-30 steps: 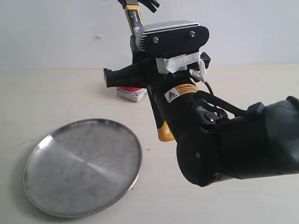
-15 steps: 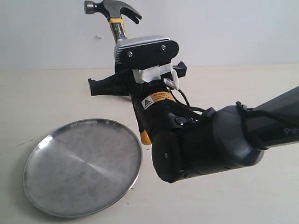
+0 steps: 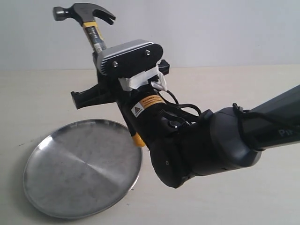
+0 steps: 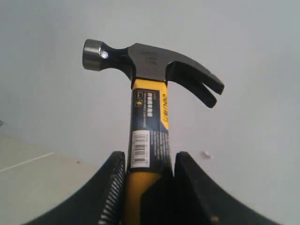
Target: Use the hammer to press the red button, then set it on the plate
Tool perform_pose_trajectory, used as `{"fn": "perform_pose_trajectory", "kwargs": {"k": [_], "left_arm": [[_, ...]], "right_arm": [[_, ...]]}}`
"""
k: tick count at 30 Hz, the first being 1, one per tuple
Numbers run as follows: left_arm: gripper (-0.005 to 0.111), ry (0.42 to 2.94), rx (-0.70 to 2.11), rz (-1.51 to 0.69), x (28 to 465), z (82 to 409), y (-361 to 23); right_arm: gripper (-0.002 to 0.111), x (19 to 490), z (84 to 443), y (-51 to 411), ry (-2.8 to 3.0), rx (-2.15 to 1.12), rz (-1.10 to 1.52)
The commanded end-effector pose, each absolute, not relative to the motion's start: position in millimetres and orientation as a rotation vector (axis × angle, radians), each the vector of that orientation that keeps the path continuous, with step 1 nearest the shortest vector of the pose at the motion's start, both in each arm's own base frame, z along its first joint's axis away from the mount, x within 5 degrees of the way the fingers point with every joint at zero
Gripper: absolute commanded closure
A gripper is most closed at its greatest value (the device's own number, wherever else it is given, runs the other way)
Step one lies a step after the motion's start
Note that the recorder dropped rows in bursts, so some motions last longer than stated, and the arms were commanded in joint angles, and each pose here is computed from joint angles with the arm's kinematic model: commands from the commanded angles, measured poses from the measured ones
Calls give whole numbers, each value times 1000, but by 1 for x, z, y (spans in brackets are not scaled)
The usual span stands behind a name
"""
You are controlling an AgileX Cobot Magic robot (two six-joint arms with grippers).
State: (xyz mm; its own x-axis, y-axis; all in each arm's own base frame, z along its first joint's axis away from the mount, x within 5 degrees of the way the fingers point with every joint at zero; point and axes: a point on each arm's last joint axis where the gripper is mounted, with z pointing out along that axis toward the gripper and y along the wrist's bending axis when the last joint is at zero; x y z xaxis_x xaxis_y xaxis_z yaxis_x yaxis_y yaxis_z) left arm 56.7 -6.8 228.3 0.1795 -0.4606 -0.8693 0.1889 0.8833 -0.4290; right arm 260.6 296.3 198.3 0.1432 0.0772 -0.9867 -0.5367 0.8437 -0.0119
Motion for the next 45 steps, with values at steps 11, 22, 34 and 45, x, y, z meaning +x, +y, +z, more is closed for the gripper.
{"fn": "perform_pose_trajectory", "kwargs": {"k": [11, 22, 34, 45], "left_arm": [[107, 1446, -78, -555, 105, 228, -26], [107, 1670, 240, -778, 177, 209, -59], [75, 1784, 301, -1144, 223, 170, -90], [30, 1709, 382, -1267, 229, 182, -141]], "right_arm": [[108, 265, 241, 306, 1175, -318, 525], [108, 268, 240, 303, 1198, -275, 512], [108, 269, 240, 301, 1214, -244, 505], [108, 270, 238, 301, 1219, -243, 502]]}}
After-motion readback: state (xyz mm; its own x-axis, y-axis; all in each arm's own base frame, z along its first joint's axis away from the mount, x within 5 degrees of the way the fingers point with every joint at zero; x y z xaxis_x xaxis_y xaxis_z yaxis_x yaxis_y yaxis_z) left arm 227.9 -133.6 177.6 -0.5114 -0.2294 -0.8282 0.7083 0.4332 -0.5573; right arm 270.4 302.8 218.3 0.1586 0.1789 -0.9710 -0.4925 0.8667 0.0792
